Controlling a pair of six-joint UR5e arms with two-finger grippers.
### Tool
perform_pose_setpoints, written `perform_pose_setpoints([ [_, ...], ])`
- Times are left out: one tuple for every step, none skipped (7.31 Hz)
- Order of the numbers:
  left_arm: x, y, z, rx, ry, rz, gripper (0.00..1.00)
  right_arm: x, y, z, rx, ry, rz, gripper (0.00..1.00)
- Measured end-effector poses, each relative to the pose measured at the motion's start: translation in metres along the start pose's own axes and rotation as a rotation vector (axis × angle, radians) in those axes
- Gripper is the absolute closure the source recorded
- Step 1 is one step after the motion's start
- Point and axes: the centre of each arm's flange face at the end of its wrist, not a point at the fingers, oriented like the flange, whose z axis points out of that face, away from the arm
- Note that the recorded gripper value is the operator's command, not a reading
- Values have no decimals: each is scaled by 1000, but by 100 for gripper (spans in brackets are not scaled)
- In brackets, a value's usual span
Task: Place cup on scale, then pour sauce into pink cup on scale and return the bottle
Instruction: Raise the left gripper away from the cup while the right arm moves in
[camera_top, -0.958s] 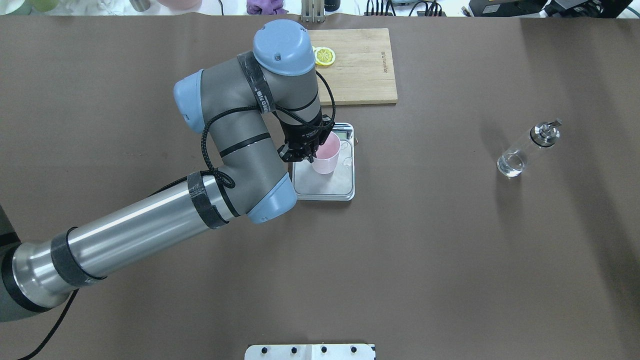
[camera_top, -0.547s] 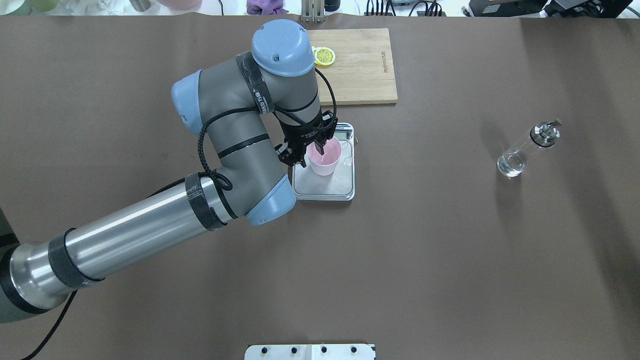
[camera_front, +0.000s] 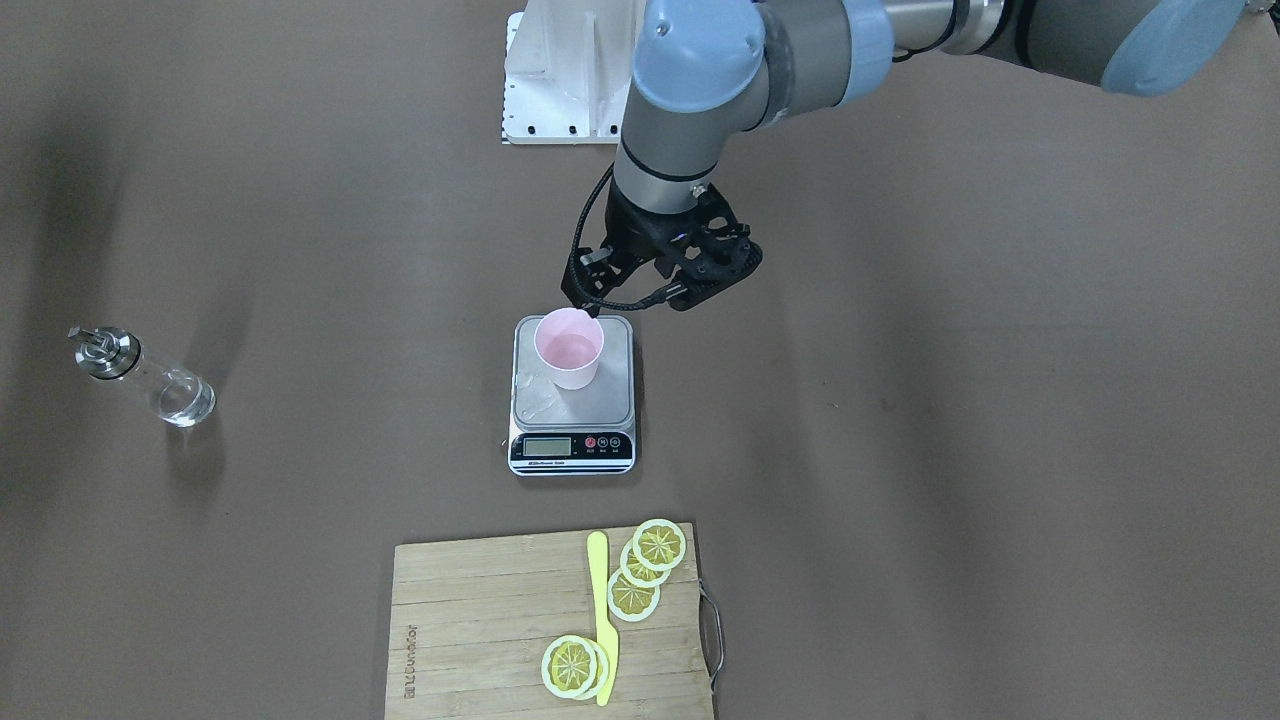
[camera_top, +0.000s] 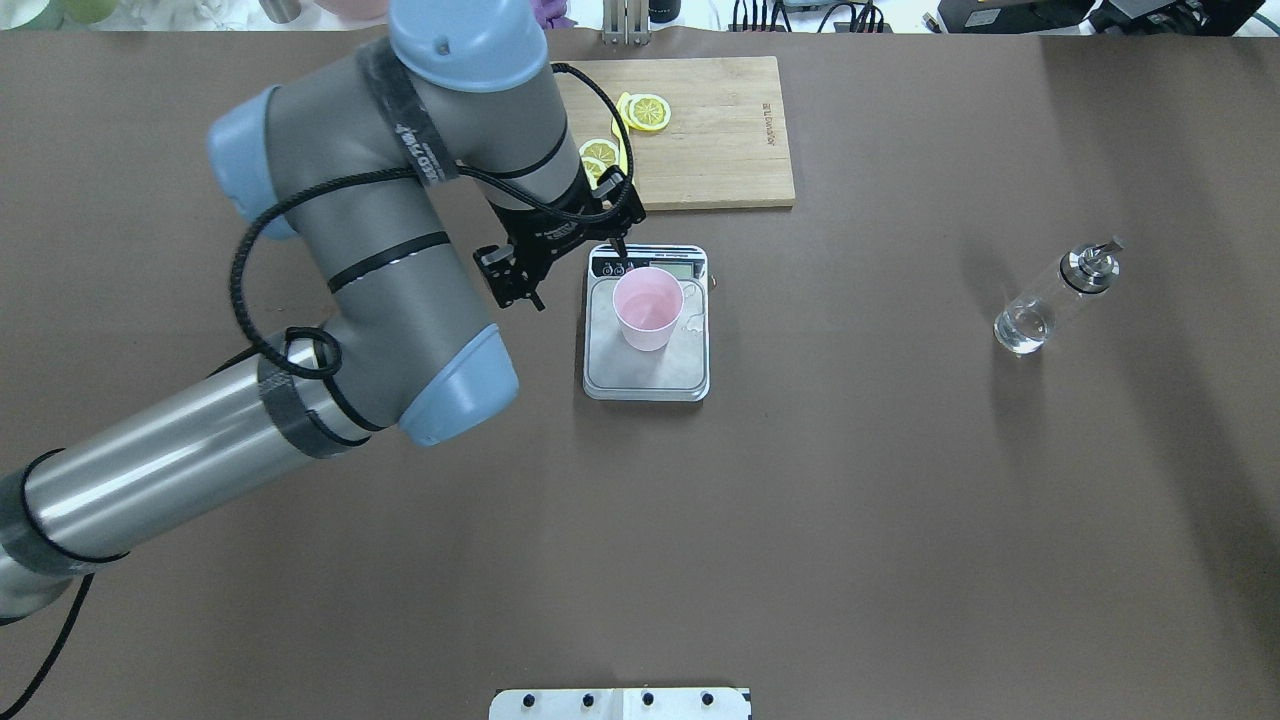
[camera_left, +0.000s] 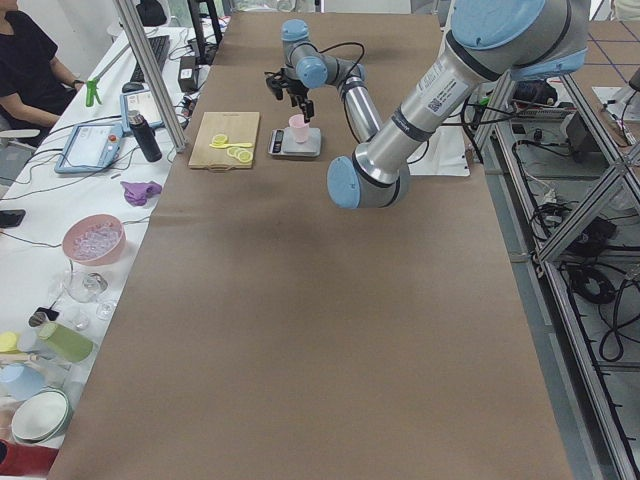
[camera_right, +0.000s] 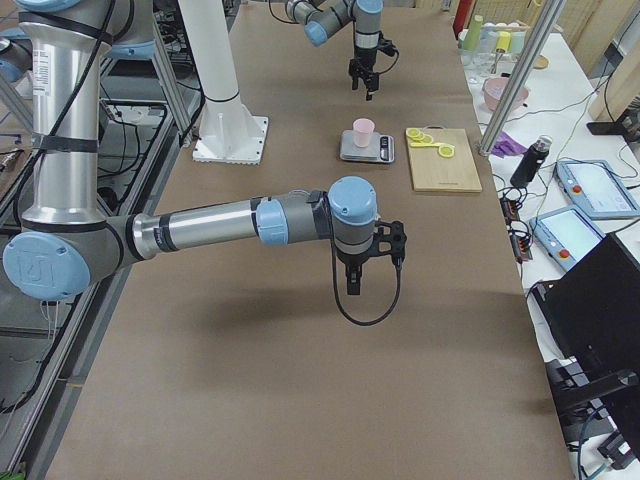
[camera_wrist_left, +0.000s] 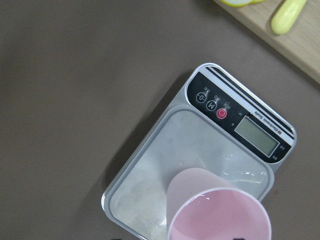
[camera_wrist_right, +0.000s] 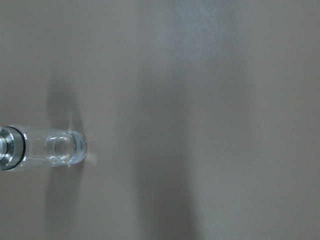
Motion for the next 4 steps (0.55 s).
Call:
perform_pose_setpoints([
  [-23, -8, -15, 15, 7, 13, 1, -27, 1, -8, 15, -6, 2, 0],
  [-37, -14, -21, 25, 10, 19, 1, -69, 6, -13, 22, -15, 4, 0],
  [-44, -19, -24, 31, 11, 21, 1, -108, 13, -16, 34, -24, -10, 0],
  [-48, -22, -25, 36, 9, 19, 1, -138, 18, -15, 66, -26, -26, 0],
])
